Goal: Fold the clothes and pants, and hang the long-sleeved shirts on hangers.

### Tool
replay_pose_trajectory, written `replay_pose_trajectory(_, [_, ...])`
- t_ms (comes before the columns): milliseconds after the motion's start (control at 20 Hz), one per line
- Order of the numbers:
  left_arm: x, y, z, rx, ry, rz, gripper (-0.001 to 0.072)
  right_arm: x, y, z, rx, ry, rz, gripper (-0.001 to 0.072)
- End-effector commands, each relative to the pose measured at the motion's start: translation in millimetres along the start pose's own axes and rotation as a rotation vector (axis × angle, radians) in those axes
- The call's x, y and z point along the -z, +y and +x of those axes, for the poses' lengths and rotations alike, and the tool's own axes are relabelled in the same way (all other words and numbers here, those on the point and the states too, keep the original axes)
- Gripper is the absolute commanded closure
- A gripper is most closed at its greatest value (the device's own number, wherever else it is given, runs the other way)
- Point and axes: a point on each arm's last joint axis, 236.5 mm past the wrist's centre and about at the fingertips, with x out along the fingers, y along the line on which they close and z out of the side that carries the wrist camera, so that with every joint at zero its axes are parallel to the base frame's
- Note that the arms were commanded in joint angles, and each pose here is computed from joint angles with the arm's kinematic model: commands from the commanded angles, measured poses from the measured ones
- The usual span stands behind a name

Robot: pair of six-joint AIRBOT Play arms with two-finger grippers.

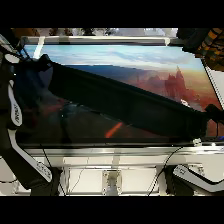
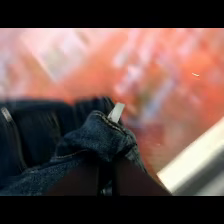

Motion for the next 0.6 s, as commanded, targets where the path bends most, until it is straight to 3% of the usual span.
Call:
replay_pose_trajectory(0, [-17, 4, 29, 0.024, -0.1, -0.05, 0.0679, -31, 14, 24, -0.07, -0.107, 0.106, 0.0687])
replay_pose_trajectory(550, [-16, 20, 32, -0.022, -0.102, -0.029, 0.0679, -66, 51, 30, -0.126, -0.112, 0.06, 0.0685])
